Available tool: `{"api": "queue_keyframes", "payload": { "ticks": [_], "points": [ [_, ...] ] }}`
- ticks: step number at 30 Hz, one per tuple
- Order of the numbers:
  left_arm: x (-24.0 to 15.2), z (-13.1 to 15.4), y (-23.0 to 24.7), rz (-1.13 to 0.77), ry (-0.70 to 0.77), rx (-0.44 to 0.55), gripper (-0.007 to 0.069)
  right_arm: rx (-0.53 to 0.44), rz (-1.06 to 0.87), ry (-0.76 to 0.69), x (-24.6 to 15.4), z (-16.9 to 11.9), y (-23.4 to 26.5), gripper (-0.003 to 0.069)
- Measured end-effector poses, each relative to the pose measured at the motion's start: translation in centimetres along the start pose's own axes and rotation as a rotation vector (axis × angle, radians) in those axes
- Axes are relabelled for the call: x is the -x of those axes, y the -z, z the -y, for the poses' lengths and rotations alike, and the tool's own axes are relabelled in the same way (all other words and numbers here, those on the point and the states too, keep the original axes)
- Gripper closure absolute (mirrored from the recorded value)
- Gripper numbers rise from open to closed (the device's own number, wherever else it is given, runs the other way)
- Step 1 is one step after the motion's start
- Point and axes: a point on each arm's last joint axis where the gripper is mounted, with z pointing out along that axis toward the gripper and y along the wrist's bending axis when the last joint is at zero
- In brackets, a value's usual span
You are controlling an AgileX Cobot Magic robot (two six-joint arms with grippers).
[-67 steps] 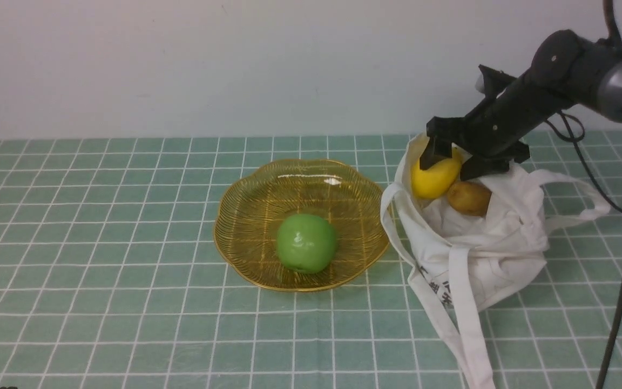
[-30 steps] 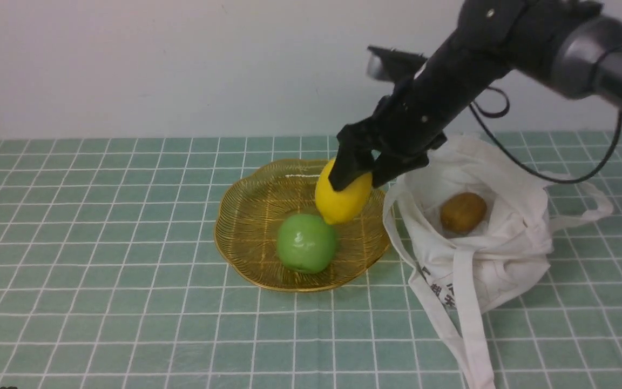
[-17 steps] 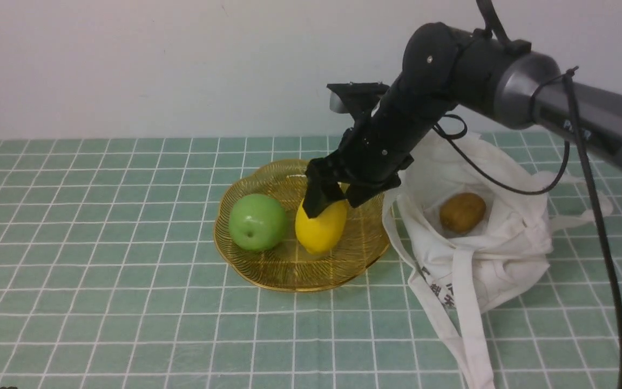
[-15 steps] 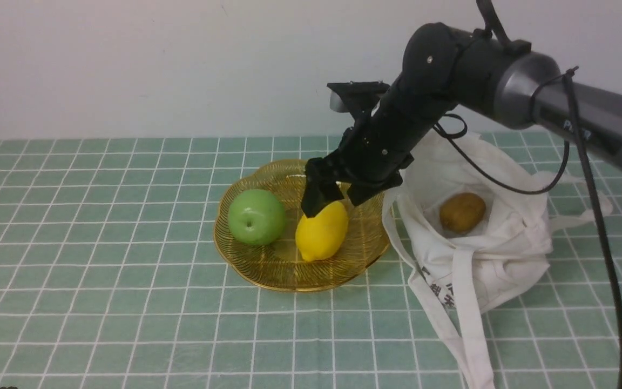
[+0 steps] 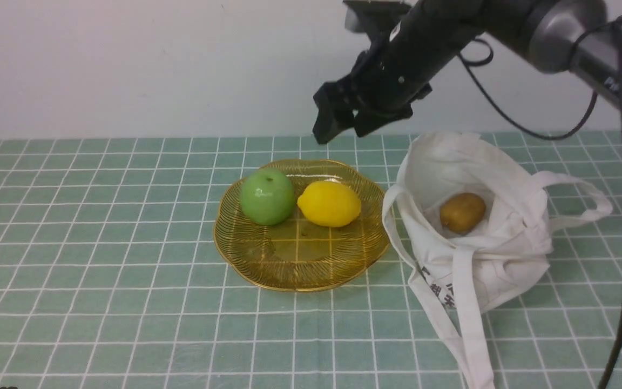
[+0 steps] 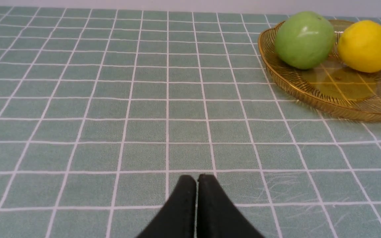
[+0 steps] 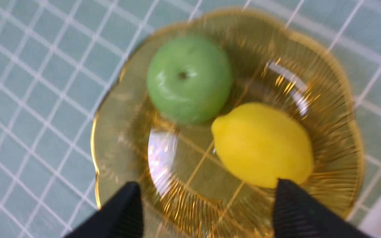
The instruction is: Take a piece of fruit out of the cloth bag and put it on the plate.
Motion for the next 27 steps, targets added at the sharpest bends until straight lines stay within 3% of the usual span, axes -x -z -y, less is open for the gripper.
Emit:
{"api": "queue_keyframes", "payload": {
  "ticks": [3, 8, 13, 16, 20, 21, 24, 25, 27],
  "points": [
    [0.0, 0.0, 0.0, 0.0, 0.0, 0.0, 0.0633, -0.032, 0.065, 0.018, 0.6, -0.8, 3.9, 0.041],
    [0.0, 0.0, 0.0, 0.0, 0.0, 0.0, 0.0633, -0.09, 0.157, 0.058, -0.7, -2.8, 11.8, 0.063],
    [0.0, 0.0, 0.0, 0.0, 0.0, 0.0, 0.0633, -0.134, 0.192, 0.072, -6.3, -5.0, 19.5, 0.0671],
    [0.0, 0.0, 0.0, 0.0, 0.0, 0.0, 0.0633, -0.147, 0.196, 0.073, -9.4, -5.5, 21.2, 0.0671],
    [0.0, 0.0, 0.0, 0.0, 0.0, 0.0, 0.0633, -0.212, 0.38, 0.086, -18.0, -5.4, 22.2, 0.0673],
    [0.0, 0.0, 0.0, 0.0, 0.0, 0.0, 0.0633, -0.217, 0.431, 0.093, -18.5, -5.5, 22.8, 0.0673],
    [0.0, 0.0, 0.0, 0.0, 0.0, 0.0, 0.0633, -0.256, 0.765, 0.12, -25.2, -5.1, 22.8, 0.0673],
    [0.0, 0.0, 0.0, 0.0, 0.0, 0.0, 0.0633, -0.256, 0.746, 0.117, -25.5, -5.0, 22.3, 0.0673],
    [0.0, 0.0, 0.0, 0.0, 0.0, 0.0, 0.0633, -0.27, 0.969, 0.138, -29.1, -5.0, 23.0, 0.0673]
  ]
}}
